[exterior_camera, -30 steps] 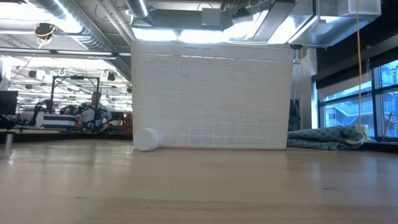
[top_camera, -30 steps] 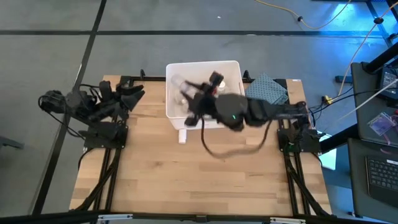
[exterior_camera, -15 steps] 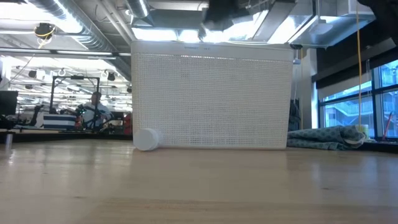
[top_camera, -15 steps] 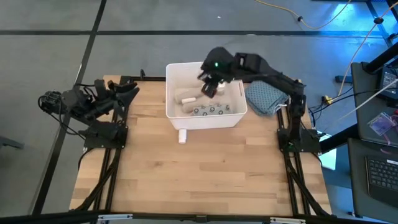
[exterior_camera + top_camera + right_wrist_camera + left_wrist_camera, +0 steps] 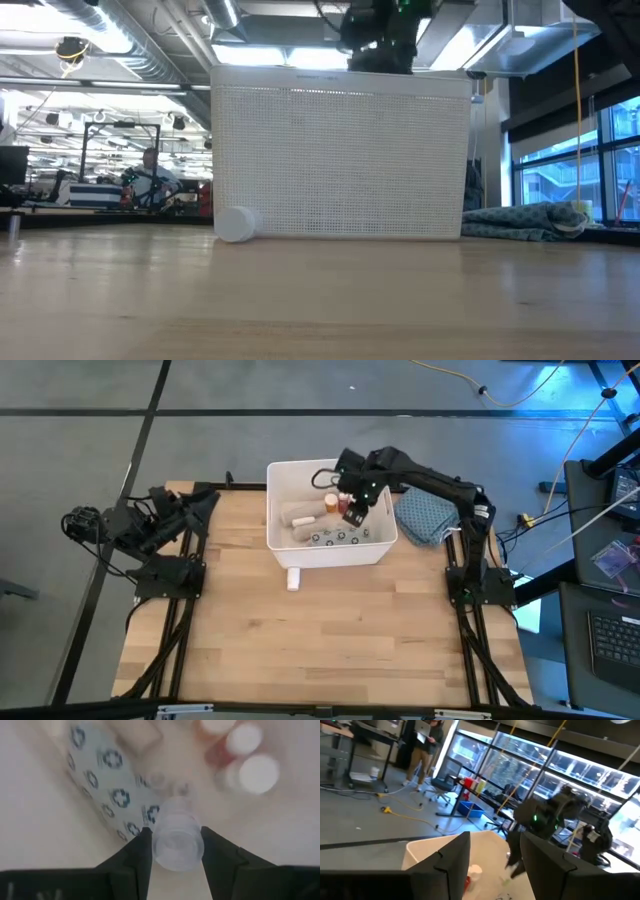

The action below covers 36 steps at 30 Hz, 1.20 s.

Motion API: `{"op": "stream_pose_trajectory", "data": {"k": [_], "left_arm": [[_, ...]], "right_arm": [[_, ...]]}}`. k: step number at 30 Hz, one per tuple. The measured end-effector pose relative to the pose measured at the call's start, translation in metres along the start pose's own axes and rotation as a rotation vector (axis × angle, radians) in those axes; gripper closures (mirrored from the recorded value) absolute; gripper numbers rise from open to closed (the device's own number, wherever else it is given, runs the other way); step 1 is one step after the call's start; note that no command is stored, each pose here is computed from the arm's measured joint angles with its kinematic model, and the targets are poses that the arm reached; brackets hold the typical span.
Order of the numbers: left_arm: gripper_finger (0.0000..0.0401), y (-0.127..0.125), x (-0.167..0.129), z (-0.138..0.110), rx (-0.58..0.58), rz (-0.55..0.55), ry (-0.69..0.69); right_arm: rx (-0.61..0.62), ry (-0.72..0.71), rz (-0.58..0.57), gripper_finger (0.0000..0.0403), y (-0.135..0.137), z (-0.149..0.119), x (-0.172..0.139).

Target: Pick & place medical supplies in basket/bin

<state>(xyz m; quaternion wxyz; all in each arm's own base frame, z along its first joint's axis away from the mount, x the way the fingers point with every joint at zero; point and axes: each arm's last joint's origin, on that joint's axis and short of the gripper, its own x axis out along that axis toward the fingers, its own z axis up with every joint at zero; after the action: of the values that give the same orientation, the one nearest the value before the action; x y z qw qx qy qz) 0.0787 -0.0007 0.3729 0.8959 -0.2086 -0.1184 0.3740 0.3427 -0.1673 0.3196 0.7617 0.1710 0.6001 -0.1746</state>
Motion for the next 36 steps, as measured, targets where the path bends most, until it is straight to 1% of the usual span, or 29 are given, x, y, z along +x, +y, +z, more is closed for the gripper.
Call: {"op": "stream_pose_trajectory", "data": {"k": [3, 9, 14, 19, 23, 31, 36], "left_arm": [[0.0233, 0.001, 0.000, 0.000, 0.003, 0.027, -0.009], [0.0233, 0.002, 0.000, 0.001, 0.036, 0.079, -0.027], [0.0233, 0.003, 0.000, 0.001, 0.056, 0.112, -0.037], [0.0233, 0.004, 0.000, 0.001, 0.057, 0.125, -0.041], [0.0233, 0.004, 0.000, 0.001, 0.057, 0.125, -0.041], [0.0233, 0.004, 0.000, 0.001, 0.064, 0.125, -0.039], [0.0233, 0.004, 0.000, 0.000, 0.071, 0.126, -0.036]], "right_arm": [[-0.001, 0.045, -0.003, 0.0264, 0.000, -0.005, 0.021], [0.003, 0.014, -0.004, 0.0264, -0.002, -0.006, 0.055], [0.003, 0.015, -0.008, 0.0264, -0.003, -0.010, 0.073], [0.002, -0.011, -0.043, 0.0264, -0.004, -0.012, 0.081], [0.025, -0.015, -0.045, 0.0264, -0.004, -0.012, 0.082], [0.021, -0.018, -0.044, 0.0264, -0.004, -0.011, 0.084], [0.022, -0.046, -0.040, 0.0264, -0.004, -0.003, 0.074]]}}
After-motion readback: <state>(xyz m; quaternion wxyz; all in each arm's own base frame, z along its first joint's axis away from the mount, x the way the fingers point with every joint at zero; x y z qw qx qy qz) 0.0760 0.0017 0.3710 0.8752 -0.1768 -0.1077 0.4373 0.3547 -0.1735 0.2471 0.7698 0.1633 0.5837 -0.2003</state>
